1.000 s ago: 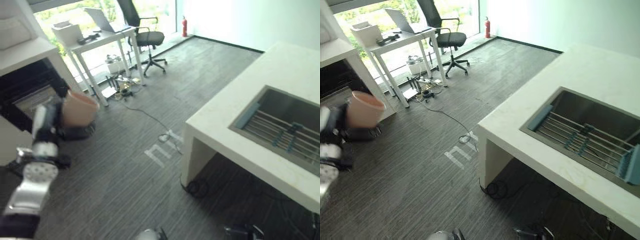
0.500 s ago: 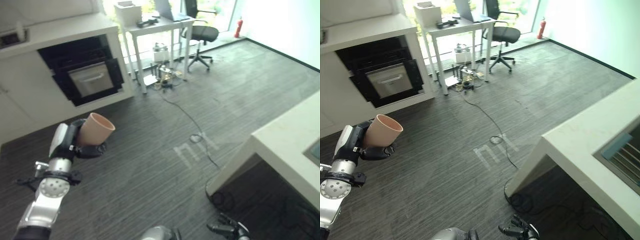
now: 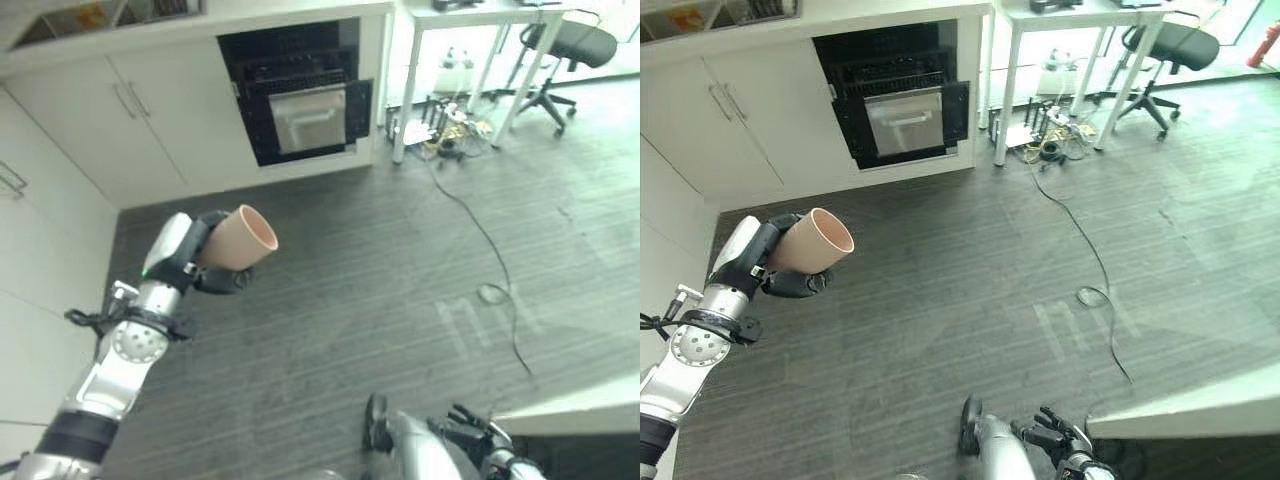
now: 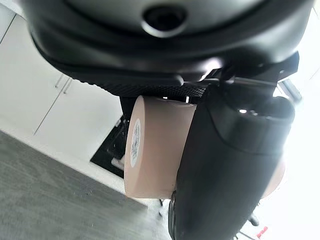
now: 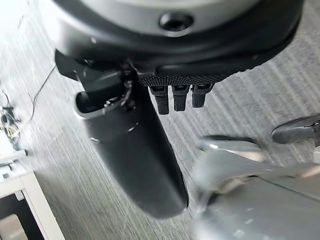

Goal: Place the dishes in the dishwasher.

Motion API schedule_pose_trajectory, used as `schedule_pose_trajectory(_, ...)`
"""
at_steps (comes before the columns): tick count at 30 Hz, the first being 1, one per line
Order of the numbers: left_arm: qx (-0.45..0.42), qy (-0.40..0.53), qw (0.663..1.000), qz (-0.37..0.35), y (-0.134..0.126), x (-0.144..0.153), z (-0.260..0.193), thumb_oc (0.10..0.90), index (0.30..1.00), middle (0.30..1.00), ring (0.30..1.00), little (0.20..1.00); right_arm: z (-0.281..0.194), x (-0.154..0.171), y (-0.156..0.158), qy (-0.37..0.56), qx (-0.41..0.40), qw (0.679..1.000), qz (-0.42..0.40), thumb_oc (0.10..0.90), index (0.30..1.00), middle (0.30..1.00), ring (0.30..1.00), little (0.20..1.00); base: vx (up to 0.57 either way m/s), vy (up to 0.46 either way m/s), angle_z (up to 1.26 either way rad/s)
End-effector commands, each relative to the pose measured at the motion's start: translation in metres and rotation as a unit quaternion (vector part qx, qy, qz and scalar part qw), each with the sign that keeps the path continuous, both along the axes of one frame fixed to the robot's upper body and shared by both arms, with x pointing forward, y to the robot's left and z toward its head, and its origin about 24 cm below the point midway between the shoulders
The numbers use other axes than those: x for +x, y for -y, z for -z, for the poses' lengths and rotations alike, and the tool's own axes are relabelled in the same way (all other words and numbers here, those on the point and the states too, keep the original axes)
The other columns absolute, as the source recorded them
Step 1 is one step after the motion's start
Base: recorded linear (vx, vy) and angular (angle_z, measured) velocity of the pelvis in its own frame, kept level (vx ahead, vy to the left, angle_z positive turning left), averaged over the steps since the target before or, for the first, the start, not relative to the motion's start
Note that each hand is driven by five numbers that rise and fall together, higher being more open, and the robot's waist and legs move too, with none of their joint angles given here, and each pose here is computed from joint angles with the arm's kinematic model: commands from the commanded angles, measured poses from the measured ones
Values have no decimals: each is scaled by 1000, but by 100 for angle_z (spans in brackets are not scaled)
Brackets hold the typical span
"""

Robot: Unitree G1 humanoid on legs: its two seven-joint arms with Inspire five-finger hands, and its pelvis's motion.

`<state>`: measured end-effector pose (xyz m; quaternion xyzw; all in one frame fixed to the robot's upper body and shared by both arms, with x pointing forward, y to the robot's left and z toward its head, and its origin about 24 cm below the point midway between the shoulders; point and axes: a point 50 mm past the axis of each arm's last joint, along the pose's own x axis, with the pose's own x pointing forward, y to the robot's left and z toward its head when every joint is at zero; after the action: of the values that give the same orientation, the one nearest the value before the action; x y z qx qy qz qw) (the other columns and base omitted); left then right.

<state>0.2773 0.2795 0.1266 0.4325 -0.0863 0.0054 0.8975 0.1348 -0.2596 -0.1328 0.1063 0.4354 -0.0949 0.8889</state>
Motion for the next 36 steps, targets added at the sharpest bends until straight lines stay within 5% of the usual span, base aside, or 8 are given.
schedule_pose_trajectory(1,25,183,982,38,9,6,-86,400,300,300,300,300,-2,-3,8,6,-17,1000,-6,800,900,900,900,900,419,-341,-17)
schedule_pose_trajectory(8,52,197,978,37,8,5,-96,400,300,300,300,300,-8,-7,28,16,-32,999,1,800,900,900,900,900,257,-301,-1)
schedule_pose_trajectory(15,73,188,979,-2,-11,-4,-96,400,300,300,300,300,-8,-9,34,0,-42,999,-6,800,900,900,900,900,336,17,-167)
schedule_pose_trajectory(23,54,185,981,24,1,1,-79,400,300,300,300,300,4,-36,27,-34,-45,998,6,800,900,900,900,900,315,-9,-66)
schedule_pose_trajectory(36,74,188,979,-42,-29,-17,-90,400,300,300,300,300,-3,-5,6,4,-34,998,-54,800,900,900,900,900,288,31,-24)
